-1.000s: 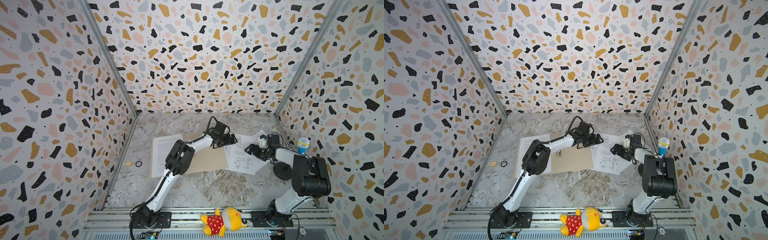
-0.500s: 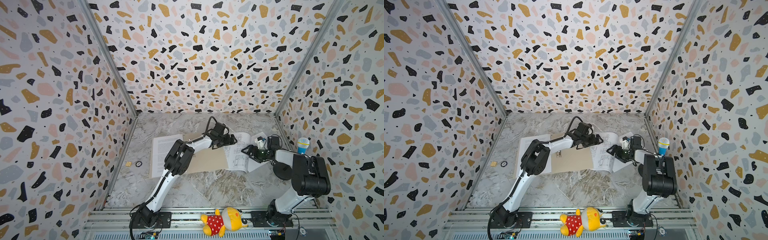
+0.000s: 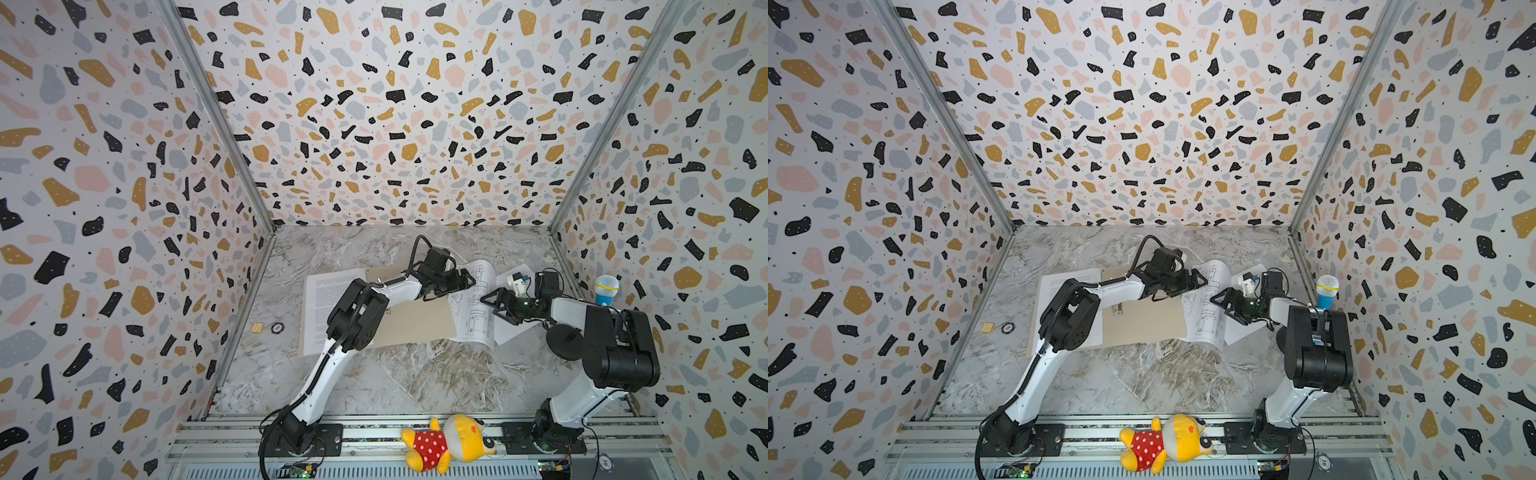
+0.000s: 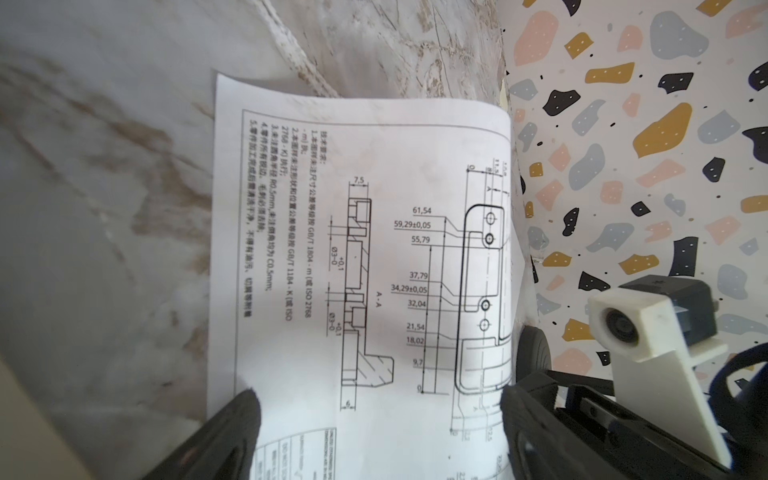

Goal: Put the files into the folder

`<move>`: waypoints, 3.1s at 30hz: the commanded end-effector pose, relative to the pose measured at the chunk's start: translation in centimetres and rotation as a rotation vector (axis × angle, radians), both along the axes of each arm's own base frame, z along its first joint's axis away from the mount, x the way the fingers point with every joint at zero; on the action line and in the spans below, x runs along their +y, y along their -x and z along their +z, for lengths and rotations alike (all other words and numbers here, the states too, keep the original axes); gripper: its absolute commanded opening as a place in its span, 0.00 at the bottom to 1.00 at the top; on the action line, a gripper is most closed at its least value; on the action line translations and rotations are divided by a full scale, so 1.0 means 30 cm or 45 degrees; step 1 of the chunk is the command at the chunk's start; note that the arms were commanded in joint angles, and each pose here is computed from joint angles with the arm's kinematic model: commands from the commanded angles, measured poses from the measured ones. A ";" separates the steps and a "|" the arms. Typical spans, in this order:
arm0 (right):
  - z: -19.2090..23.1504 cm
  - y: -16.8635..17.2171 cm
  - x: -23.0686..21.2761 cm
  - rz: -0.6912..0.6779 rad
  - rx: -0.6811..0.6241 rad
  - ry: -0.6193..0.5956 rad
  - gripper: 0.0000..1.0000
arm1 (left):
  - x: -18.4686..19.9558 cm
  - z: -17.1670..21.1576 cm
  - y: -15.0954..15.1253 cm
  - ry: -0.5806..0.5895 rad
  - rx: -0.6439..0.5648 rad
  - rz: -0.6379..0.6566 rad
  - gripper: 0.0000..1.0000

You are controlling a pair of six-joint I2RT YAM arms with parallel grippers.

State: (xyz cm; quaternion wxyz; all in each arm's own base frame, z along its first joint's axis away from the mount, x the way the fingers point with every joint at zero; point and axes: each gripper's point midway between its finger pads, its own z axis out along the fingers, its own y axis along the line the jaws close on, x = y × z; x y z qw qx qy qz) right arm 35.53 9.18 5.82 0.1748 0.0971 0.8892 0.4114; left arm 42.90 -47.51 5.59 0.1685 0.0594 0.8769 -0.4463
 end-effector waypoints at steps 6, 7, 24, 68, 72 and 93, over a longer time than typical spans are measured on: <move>-0.071 0.029 -0.017 0.025 0.110 0.129 0.89 | -0.003 -0.017 0.054 0.050 0.111 0.001 0.92; -0.070 0.029 -0.015 0.025 0.108 0.126 0.89 | -0.004 -0.009 0.052 0.062 0.111 0.003 0.93; -0.106 0.051 0.029 0.027 0.182 0.139 0.77 | -0.046 0.007 0.088 0.049 0.158 -0.019 0.93; -0.107 0.033 0.010 -0.059 0.231 0.103 0.70 | 0.027 0.201 0.732 0.685 0.504 0.442 0.94; -0.100 0.032 0.006 -0.065 0.227 0.105 0.70 | 0.027 0.180 0.732 0.701 0.484 0.500 0.93; -0.097 0.046 -0.016 -0.097 0.217 0.156 0.70 | 0.022 0.084 0.682 0.888 0.471 0.735 0.84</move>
